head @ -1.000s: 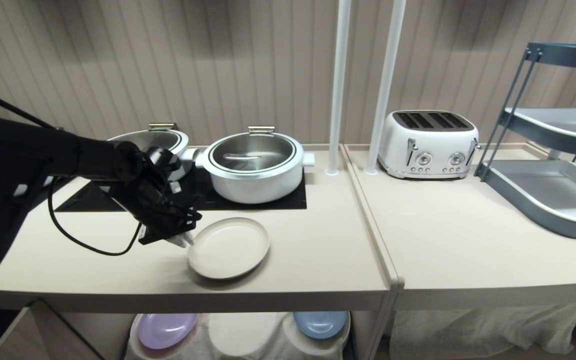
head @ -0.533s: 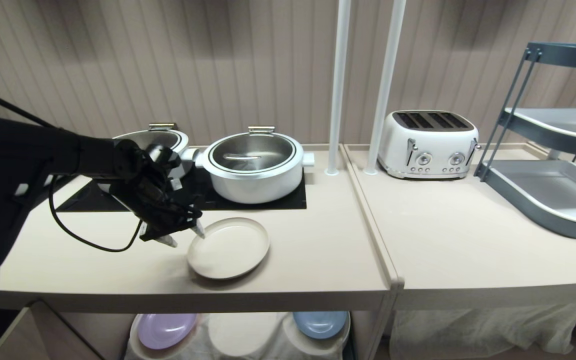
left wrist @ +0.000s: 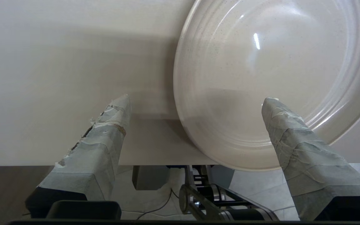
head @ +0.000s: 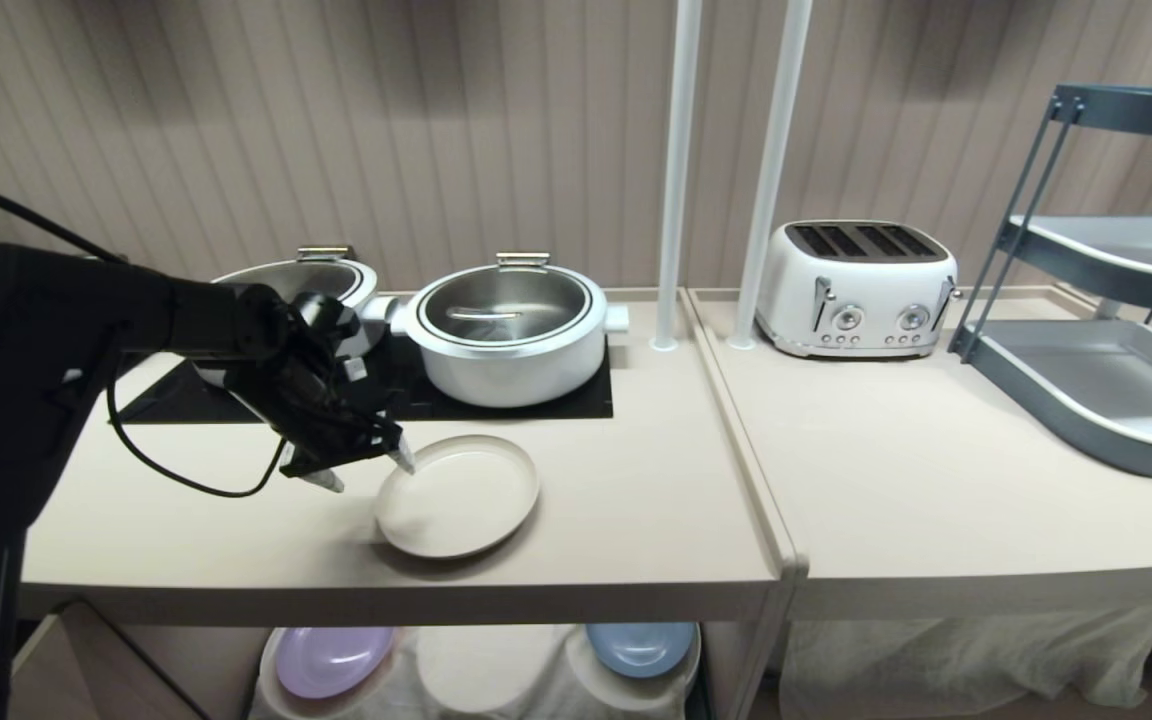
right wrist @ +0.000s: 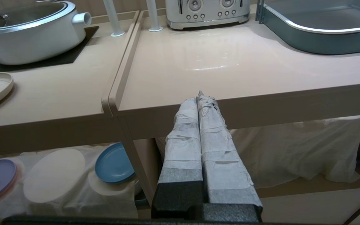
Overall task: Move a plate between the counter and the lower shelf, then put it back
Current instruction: Pick up the plate
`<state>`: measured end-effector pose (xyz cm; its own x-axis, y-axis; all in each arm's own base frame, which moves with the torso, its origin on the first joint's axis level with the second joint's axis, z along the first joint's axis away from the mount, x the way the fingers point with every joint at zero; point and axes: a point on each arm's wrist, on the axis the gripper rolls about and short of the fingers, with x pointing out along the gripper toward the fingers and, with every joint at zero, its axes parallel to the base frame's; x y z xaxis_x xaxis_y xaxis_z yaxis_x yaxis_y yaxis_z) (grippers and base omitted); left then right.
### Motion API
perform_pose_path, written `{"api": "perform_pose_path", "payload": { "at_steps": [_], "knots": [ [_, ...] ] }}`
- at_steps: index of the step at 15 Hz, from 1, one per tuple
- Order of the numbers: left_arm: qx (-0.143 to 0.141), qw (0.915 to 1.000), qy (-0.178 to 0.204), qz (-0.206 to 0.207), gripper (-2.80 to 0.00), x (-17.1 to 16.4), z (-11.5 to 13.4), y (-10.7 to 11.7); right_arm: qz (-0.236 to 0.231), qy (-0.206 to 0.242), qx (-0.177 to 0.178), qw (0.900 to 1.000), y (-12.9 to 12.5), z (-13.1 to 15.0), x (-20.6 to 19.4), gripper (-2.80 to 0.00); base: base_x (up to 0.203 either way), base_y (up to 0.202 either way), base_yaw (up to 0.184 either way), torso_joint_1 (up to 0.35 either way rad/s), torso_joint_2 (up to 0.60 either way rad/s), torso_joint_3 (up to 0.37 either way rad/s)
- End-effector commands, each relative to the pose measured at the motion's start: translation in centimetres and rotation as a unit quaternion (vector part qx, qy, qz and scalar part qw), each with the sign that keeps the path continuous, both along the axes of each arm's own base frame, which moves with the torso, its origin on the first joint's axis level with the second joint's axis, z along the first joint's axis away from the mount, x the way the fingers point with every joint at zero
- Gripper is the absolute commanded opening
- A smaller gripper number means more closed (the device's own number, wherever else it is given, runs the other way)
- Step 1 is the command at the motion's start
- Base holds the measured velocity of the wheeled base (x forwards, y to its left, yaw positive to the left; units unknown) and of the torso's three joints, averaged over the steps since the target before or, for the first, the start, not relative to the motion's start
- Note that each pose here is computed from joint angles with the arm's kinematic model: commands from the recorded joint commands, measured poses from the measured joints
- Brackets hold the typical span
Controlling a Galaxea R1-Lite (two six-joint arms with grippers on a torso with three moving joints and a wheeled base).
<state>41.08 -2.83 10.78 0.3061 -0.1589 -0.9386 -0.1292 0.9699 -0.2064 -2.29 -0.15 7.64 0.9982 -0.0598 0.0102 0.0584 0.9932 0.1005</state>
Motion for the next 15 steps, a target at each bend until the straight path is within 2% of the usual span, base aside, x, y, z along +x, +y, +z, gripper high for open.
{"api": "perform_pose_path", "payload": {
  "at_steps": [1,15],
  "knots": [
    [0.003,0.9999,0.011,0.0,0.0,0.3,-0.9,-0.1,0.0,0.0,0.001,1.0,0.0,0.0,0.0,-2.8,0.0,0.0,0.0,0.0,0.0,0.0],
    [0.019,0.9997,0.017,-0.001,0.0,2.1,-3.5,-0.3,0.0,0.0,0.001,1.0,0.0,0.0,0.0,-2.8,0.0,0.0,0.0,0.0,0.0,0.0]
  ]
}}
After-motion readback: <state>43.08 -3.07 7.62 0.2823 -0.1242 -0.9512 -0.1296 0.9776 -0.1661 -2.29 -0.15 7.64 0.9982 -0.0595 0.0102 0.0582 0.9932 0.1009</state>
